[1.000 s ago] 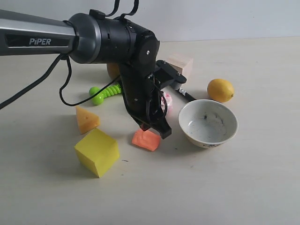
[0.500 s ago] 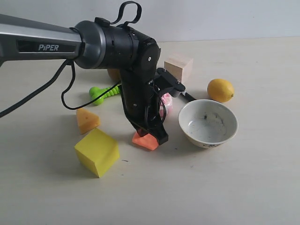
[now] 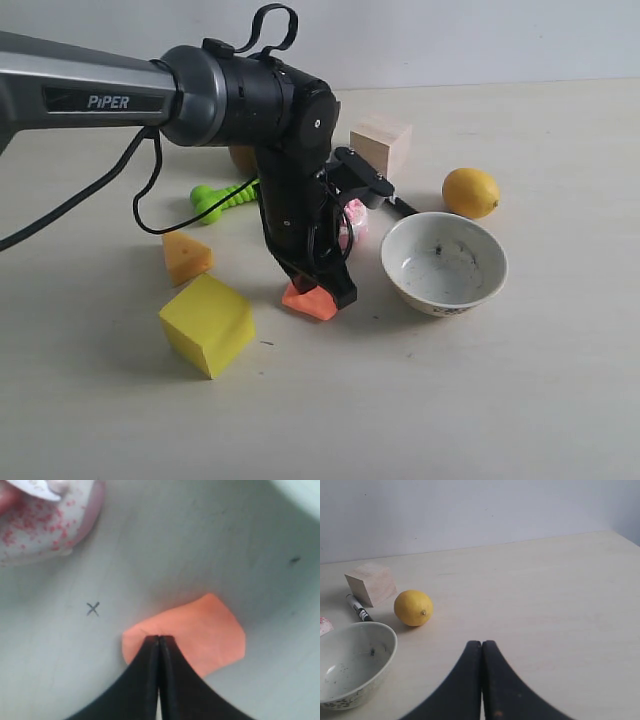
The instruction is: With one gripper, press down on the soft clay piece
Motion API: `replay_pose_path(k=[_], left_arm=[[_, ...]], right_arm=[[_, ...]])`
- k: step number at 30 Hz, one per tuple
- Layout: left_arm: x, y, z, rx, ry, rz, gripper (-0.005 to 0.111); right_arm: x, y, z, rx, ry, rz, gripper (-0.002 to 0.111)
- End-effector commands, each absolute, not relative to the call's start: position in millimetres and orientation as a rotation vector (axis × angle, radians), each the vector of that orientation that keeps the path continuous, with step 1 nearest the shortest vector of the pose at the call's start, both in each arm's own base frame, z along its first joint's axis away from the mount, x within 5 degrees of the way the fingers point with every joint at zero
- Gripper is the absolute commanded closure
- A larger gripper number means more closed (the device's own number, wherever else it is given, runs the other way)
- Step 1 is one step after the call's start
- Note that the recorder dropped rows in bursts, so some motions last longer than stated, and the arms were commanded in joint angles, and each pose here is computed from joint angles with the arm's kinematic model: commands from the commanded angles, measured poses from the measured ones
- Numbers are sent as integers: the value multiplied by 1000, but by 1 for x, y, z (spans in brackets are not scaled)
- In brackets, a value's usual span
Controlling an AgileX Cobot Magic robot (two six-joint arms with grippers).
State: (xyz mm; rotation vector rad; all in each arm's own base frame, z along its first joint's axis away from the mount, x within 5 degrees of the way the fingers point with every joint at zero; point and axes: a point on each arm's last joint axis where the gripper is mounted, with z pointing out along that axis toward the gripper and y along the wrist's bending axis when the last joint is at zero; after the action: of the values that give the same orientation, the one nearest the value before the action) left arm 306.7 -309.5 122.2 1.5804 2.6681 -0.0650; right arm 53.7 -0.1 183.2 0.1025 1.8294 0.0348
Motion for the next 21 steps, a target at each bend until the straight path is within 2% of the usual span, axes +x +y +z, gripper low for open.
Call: replay_pose_path(k=[1, 6, 21], left_arm=[[300, -311, 98, 1593, 2751, -106, 107], [299, -311, 85, 1605, 2792, -104, 107], [299, -311, 85, 1612, 2775, -108, 107]], right_arm=[[54, 0, 182, 107, 1822, 32, 108], [54, 0, 182, 107, 1822, 32, 108], [54, 0, 182, 107, 1822, 32, 108]])
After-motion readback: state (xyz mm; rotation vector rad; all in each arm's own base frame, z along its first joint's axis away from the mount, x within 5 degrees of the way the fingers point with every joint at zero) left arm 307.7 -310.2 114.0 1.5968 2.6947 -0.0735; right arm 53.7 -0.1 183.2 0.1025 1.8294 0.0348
